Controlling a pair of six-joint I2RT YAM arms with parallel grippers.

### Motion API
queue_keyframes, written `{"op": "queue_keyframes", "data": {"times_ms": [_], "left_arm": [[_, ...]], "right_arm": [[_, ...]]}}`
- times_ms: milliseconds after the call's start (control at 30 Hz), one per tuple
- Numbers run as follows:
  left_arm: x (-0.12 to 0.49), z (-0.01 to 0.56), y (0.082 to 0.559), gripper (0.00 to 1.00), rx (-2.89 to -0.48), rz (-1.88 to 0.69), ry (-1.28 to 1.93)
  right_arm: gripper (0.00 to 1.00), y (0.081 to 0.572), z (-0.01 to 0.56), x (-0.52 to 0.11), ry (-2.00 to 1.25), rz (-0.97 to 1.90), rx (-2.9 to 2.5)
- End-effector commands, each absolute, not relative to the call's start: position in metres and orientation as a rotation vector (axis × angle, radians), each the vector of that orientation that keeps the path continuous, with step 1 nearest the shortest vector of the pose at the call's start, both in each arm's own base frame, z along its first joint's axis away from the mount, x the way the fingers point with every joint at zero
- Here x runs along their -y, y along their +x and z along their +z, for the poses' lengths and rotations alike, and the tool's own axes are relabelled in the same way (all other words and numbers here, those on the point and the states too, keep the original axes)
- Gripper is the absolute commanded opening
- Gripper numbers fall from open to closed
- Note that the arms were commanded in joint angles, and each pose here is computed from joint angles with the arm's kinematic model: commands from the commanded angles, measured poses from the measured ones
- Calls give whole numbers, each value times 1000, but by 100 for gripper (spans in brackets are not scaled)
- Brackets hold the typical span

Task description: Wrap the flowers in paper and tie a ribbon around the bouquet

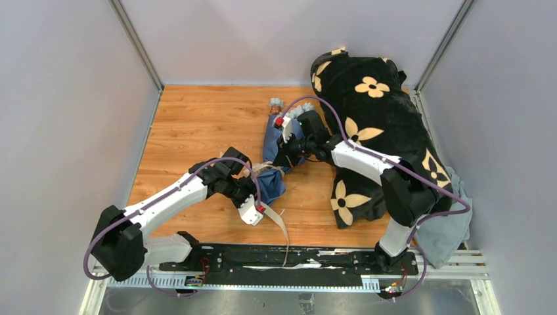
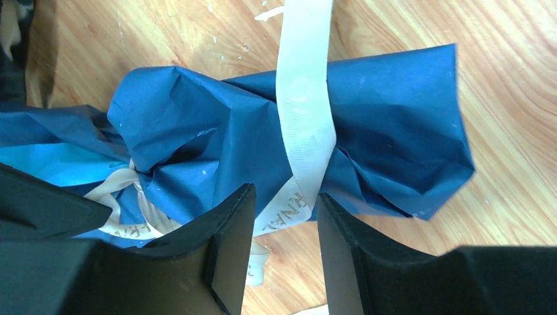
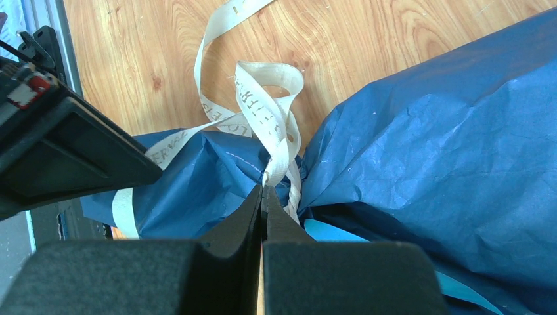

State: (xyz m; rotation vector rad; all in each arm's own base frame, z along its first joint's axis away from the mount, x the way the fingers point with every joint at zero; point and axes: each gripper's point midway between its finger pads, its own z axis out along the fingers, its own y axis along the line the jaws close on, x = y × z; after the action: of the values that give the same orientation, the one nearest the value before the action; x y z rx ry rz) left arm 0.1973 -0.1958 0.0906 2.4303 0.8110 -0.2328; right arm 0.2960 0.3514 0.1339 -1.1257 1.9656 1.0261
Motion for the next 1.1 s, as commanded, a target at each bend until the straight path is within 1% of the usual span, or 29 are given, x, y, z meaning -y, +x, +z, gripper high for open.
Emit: {"op": "queue_keyframes", "data": {"times_ms": [0,67,133,167,233,267,367,467,567,633,800,900,1067], "left_arm": [[208,83,214,47,-842,-185,2368],[202,73,211,45,-855,-186,2400],[198,67,208,38,-859,-185,2429],[197,66,207,29,-862,-187,2431],[200,71,210,8,-885,-188,2400],[205,78,215,0,-921,-189,2354],[227,113,244,0,-1121,-177,2075],[247,157,281,0,-1382,-221,1653],[252,167,290,0,-1533,-305,1404],[253,159,292,0,-1581,-328,1347],[249,121,289,0,-1663,-343,1328],[252,115,290,0,-1640,-356,1310],[260,109,293,0,-1579,-366,1324]], "right_arm": [[0,297,129,-348,-1120,1042,-1972],[0,297,128,-348,-1120,1045,-1974],[0,297,129,-348,-1119,1048,-1976],[0,297,129,-349,-1120,1049,-1975],[0,296,128,-348,-1121,1047,-1975],[0,296,128,-348,-1120,1047,-1977],[0,297,128,-347,-1099,1041,-1982],[0,298,134,-346,-1026,1043,-1977],[0,299,139,-345,-941,1058,-1969],[0,296,142,-346,-908,1087,-1963],[0,298,145,-345,-793,1117,-1990],[0,301,146,-341,-695,1136,-2001],[0,299,152,-345,-663,1184,-1978]]}}
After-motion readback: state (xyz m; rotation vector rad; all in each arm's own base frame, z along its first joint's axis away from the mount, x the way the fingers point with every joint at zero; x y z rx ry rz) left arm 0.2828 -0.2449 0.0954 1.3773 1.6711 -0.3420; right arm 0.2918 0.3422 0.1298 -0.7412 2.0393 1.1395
